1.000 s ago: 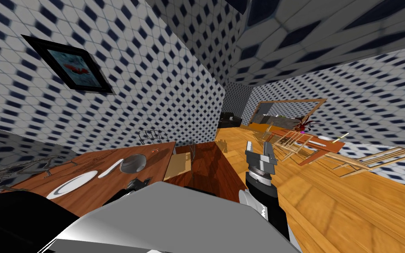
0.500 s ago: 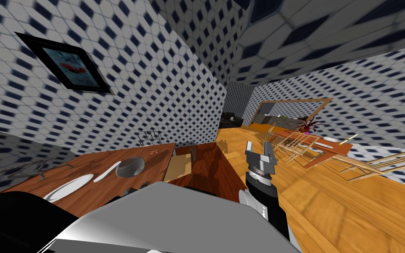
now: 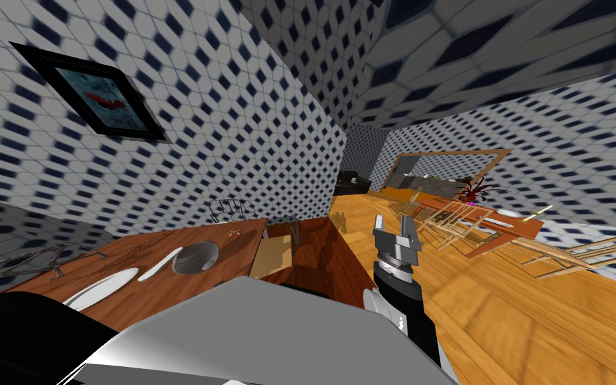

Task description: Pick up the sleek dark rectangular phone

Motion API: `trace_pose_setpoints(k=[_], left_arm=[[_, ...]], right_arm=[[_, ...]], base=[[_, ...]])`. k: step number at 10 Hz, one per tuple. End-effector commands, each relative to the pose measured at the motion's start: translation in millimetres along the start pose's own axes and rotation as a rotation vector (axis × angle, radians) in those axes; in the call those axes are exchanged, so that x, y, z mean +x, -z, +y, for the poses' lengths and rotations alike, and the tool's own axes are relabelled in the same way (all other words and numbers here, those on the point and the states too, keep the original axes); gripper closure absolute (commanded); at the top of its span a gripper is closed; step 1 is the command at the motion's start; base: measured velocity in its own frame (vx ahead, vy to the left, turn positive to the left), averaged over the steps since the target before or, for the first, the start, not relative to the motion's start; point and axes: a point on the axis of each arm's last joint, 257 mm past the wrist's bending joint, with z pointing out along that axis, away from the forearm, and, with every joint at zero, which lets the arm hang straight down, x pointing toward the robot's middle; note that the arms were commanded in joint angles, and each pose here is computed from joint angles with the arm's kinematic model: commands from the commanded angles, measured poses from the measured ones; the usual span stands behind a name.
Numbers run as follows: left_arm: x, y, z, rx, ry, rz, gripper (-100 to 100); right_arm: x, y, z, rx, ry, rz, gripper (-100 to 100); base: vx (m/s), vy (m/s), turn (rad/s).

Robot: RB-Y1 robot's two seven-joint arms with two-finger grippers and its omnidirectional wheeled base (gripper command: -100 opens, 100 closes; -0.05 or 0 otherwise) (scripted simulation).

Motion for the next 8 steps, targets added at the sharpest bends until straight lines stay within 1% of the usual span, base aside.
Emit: trace_pose_setpoints(k=[1,2,3,4,5,6,8], left_arm=[[-10.9,-2.6,8,-0.036,0.066,-0.03,-100],[-16.9,-2.6,12,-0.042,0.068,-0.041,-100],[-21.3,-3.5,18,-0.073,0.128,-0.06,-100],[-32.7,-3.7,28,-0.106,0.188,-0.093,-100],[-39.2,-3.1,33,-0.116,0.191,-0.107,-100],[-47.2,-2.4,42,-0.148,0.247,-0.135,-100],[-56.2,-0.4,58,-0.203,0.345,-0.176,-100]], right_arm=[[0,0.0,0,0.0,0.0,0.0,0],[0,0.0,0,0.0,0.0,0.0,0],[0,0.0,0,0.0,0.0,0.0,0],[0,0.0,0,0.0,0.0,0.0,0],[0,0.0,0,0.0,0.0,0.0,0],[0,0.0,0,0.0,0.0,0.0,0],[0,0.0,0,0.0,0.0,0.0,0]], base=[[0.048,0.042,0.018],[0.047,0.046,0.007],[0.048,0.061,0.02],[0.08,0.108,0.027],[0.068,0.078,-0.001],[0.076,0.066,0.014],[0.086,0.103,0.019]])
